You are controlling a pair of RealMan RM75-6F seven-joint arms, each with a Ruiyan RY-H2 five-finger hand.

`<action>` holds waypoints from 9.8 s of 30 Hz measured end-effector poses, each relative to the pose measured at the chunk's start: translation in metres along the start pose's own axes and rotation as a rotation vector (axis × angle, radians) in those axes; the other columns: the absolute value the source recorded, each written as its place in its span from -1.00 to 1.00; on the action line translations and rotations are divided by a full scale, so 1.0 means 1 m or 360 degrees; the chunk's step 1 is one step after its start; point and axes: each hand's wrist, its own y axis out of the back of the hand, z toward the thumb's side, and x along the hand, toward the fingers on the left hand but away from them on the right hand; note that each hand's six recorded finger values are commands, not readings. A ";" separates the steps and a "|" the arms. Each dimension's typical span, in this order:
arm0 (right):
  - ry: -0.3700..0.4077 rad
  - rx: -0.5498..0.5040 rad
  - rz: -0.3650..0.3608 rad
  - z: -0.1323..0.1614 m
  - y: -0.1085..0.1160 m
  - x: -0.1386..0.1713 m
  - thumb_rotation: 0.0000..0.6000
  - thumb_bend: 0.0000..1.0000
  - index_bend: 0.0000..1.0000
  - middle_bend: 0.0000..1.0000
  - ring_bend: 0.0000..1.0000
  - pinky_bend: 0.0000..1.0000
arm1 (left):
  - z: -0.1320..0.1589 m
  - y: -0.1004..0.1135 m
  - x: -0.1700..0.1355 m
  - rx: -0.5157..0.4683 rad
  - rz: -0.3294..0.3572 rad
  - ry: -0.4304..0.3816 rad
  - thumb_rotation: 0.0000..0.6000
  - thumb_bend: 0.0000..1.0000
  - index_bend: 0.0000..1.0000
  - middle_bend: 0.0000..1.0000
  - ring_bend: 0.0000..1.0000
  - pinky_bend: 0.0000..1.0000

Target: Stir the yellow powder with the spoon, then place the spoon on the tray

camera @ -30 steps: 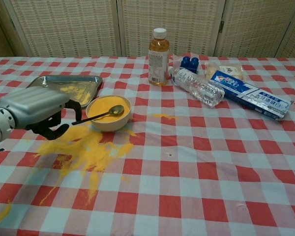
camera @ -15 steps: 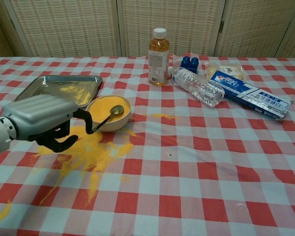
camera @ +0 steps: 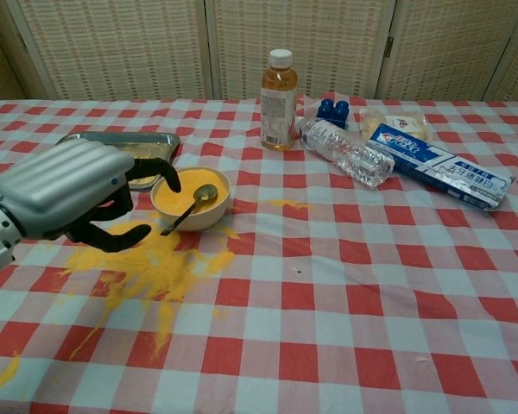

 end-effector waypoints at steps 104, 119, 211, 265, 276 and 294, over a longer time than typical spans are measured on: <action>0.0055 -0.0035 0.0021 0.005 0.001 0.008 1.00 -0.87 -1.00 -1.00 -1.00 -1.00 | -0.014 -0.050 0.007 0.0384 0.0344 -0.0006 1.00 -0.13 0.00 1.00 1.00 1.00; 0.0068 -0.0048 0.0035 0.006 0.001 0.009 1.00 -0.87 -1.00 -1.00 -1.00 -1.00 | -0.017 -0.052 0.005 0.0428 0.0343 -0.0010 1.00 -0.13 -0.14 1.00 1.00 1.00; 0.0057 -0.0043 0.0040 0.005 0.001 0.009 1.00 -0.87 -1.00 -1.00 -1.00 -1.00 | -0.012 -0.055 0.000 0.0248 0.0355 -0.0054 1.00 -0.11 0.00 1.00 1.00 1.00; 0.0055 -0.0036 0.0045 0.005 0.000 0.009 1.00 -0.87 -1.00 -1.00 -1.00 -1.00 | -0.007 -0.054 0.001 0.0149 0.0390 -0.0105 1.00 -0.11 0.00 1.00 1.00 1.00; 0.0056 -0.0034 0.0050 0.004 -0.001 0.008 1.00 -0.87 -1.00 -1.00 -1.00 -1.00 | -0.010 -0.052 0.002 0.0169 0.0401 -0.0097 1.00 -0.11 0.06 1.00 1.00 1.00; 0.0061 -0.0027 0.0059 0.006 -0.003 0.009 1.00 -0.87 -1.00 -1.00 -1.00 -1.00 | -0.016 -0.048 0.001 0.0161 0.0414 -0.0081 1.00 -0.11 0.13 1.00 1.00 1.00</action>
